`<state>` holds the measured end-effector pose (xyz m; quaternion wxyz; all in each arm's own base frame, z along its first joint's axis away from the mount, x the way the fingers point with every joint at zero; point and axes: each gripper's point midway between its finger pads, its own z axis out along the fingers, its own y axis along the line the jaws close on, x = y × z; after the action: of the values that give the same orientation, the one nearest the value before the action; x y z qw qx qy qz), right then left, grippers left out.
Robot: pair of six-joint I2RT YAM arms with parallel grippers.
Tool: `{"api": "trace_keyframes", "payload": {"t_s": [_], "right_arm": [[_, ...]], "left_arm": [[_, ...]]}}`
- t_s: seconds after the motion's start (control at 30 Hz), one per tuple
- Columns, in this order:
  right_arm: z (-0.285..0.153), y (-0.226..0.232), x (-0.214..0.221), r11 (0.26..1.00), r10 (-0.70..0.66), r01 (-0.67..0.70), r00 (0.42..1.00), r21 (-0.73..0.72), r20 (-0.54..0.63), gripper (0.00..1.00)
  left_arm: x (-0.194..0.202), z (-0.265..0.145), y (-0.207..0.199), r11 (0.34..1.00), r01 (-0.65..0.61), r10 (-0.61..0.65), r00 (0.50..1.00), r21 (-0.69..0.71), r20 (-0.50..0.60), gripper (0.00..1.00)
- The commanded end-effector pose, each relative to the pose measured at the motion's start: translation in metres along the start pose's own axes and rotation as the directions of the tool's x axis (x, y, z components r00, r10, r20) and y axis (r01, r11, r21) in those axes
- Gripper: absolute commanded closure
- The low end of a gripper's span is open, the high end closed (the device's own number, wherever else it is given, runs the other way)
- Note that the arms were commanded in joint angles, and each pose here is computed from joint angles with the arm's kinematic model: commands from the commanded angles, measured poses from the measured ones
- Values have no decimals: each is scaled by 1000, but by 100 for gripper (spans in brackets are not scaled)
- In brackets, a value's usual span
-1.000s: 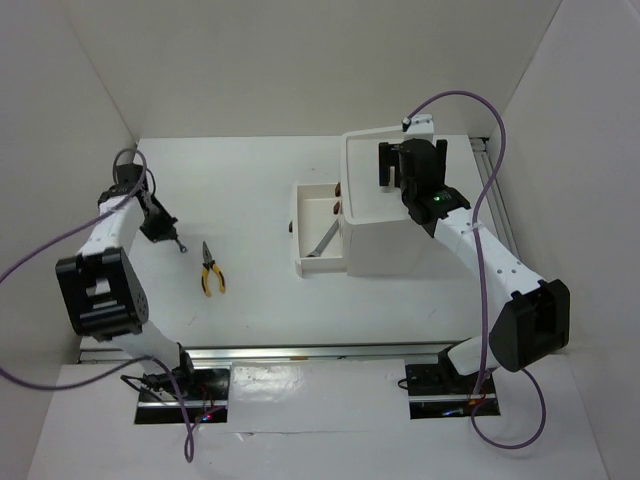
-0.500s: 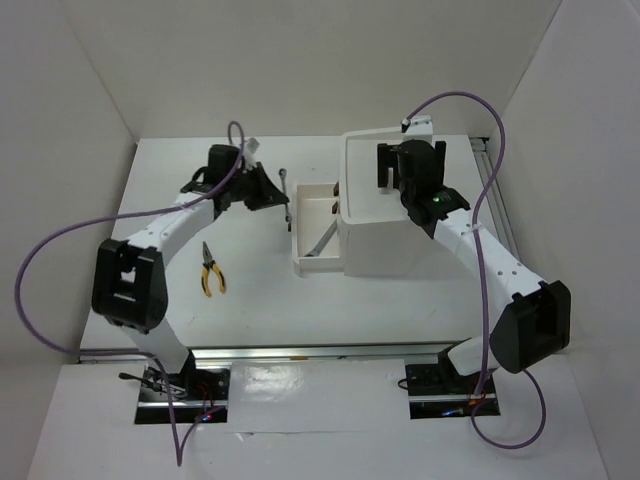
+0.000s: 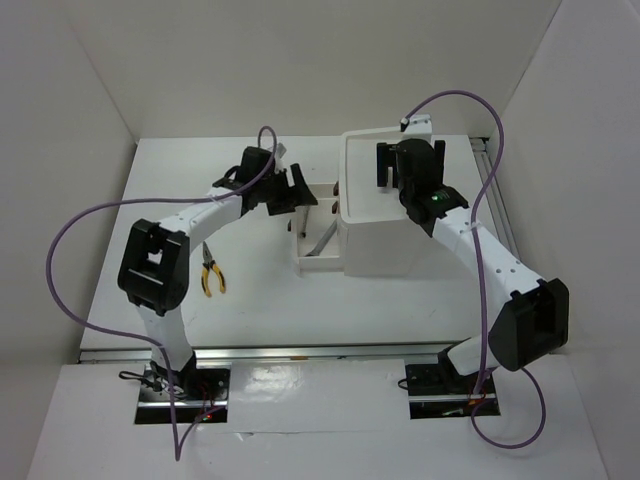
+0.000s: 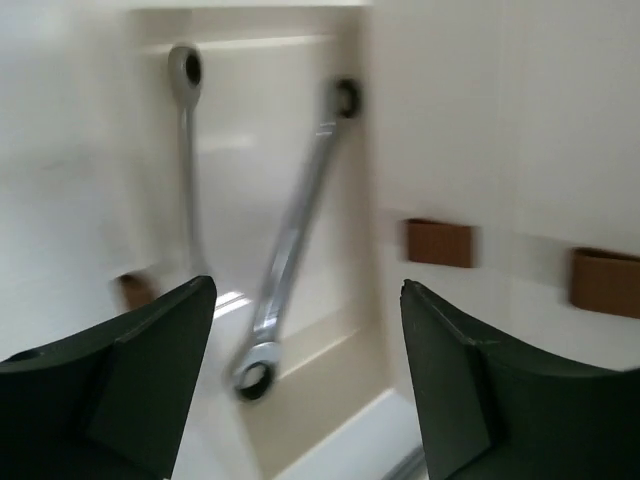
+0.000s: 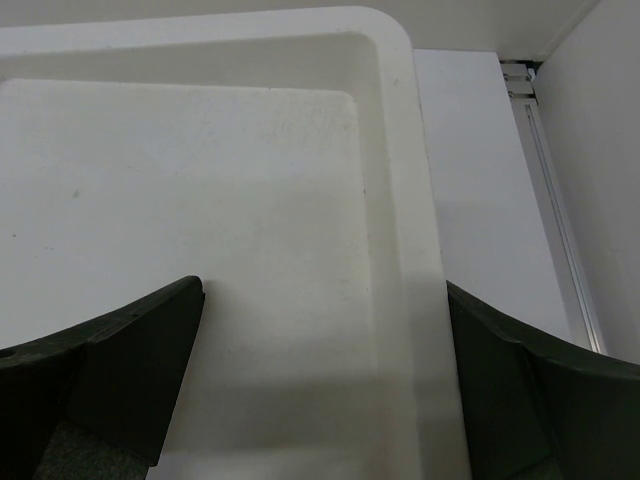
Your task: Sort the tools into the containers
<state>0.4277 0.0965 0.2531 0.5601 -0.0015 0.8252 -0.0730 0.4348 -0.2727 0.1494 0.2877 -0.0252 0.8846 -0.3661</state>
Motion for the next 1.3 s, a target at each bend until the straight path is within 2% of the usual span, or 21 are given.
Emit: {"api": "trace_keyframes", "payload": {"t_s": [0.0, 0.03, 0.1, 0.13, 0.17, 0.23, 0.27, 0.3, 0.33, 0.53, 0.67, 0.8, 0.83, 0.9, 1.13, 1.2, 1.27], "right_arm": [[-20, 78, 137, 947, -192, 65, 900, -315, -392, 0], [-18, 77, 140, 949, -196, 72, 896, -307, -398, 0], [-18, 77, 140, 949, -196, 72, 896, -307, -398, 0], [-19, 77, 140, 951, -187, 63, 897, -303, -400, 0], [-19, 77, 140, 951, -187, 63, 897, -303, -400, 0], [-19, 77, 140, 951, -187, 63, 897, -303, -400, 0], [-19, 77, 140, 951, -187, 63, 897, -303, -400, 0], [-19, 77, 140, 951, -187, 63, 897, -303, -400, 0], [-19, 77, 140, 951, -187, 63, 897, -303, -400, 0], [-21, 76, 134, 951, -178, 58, 905, -304, -385, 0], [-21, 76, 134, 951, -178, 58, 905, -304, -385, 0], [-21, 76, 139, 951, -187, 63, 897, -303, -400, 0], [-20, 76, 142, 951, -191, 66, 893, -303, -407, 0], [-20, 79, 137, 949, -186, 59, 898, -311, -400, 0], [-19, 78, 142, 949, -195, 63, 889, -310, -413, 0], [-21, 79, 146, 946, -199, 62, 885, -317, -422, 0], [-21, 79, 146, 946, -199, 62, 885, -317, -422, 0]], "left_arm": [[-30, -49, 33, 982, 37, -6, 986, -186, 165, 15], [-33, -61, 64, 943, 93, -16, 972, -321, 233, 24], [-36, -76, 80, 903, 127, -7, 960, -411, 281, 48], [-30, -82, 98, 860, 145, 0, 959, -489, 283, 65], [-24, -82, 108, 837, 149, -3, 963, -527, 269, 70], [-18, -77, 115, 801, 146, 6, 968, -580, 252, 87], [-10, -66, 121, 789, 134, -2, 977, -600, 216, 92], [0, -55, 122, 792, 116, -8, 984, -600, 180, 94], [6, -47, 121, 805, 111, -28, 988, -583, 149, 100], [49, 17, 114, 834, 22, -26, 1000, -551, 2, 100], [59, 40, 53, 945, -15, 6, 1000, -326, -29, 98], [68, 49, -15, 991, -64, 62, 998, -121, -21, 93], [66, 50, -25, 996, -54, 53, 998, -75, -17, 91], [88, 66, -34, 999, -45, 43, 997, -30, -66, 91], [80, 71, -69, 992, -119, 118, 993, 49, 16, 92], [74, 72, -84, 987, -126, 125, 992, 96, 16, 92], [81, 79, -78, 990, -117, 119, 993, 82, -21, 91]]}}
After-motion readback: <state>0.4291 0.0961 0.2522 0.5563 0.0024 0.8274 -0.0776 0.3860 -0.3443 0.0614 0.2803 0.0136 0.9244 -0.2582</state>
